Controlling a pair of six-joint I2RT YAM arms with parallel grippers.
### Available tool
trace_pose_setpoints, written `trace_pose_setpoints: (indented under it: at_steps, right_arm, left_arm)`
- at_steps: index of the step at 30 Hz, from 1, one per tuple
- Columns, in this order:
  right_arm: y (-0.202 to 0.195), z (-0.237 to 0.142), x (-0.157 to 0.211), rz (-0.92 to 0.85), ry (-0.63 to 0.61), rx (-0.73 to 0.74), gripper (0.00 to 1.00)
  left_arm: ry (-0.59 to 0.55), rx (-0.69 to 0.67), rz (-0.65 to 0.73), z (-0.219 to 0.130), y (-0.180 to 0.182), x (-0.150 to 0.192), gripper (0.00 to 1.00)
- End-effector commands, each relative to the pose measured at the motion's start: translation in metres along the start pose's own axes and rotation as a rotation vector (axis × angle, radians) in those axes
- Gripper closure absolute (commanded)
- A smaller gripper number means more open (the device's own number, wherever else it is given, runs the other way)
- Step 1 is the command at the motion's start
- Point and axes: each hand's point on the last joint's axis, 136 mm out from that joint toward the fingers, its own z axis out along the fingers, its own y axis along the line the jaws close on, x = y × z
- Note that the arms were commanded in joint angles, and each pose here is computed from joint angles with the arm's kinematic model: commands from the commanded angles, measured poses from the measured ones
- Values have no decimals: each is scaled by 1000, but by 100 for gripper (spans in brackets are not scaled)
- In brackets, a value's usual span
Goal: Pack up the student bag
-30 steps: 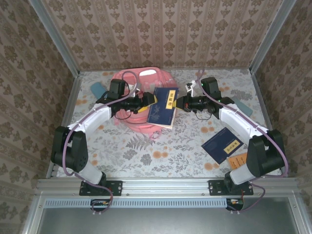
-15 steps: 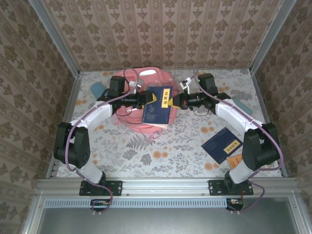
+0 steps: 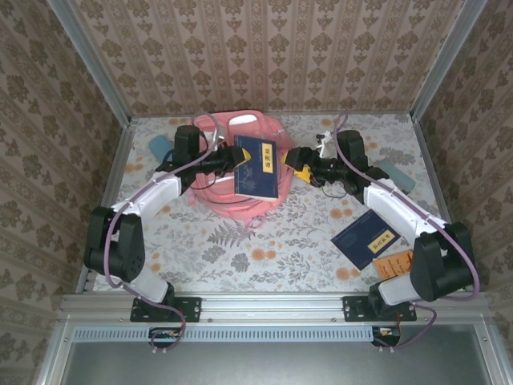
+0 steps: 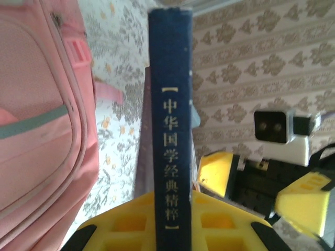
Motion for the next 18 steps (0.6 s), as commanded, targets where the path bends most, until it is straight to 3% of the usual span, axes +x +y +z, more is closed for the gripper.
trace_pose_setpoints:
  at_steps: [1,6,12,18]
  right_arm:
    - [16,-1,-18,102,-135,-82,9]
    - [23,12,-9,180,-145,-127,6]
    - [58,24,-7,202,-164,-339,5]
    - [65,41,-8,263,-175,-382,5]
  left_arm:
    - [-188,75,23,-19,-42,-35,94]
    - [-323,119,-12,-23,-62,-57,93]
    - [-377,162,-87,-18,-65,-72,92]
    - [-401,194,-117,-13,-69,-78,92]
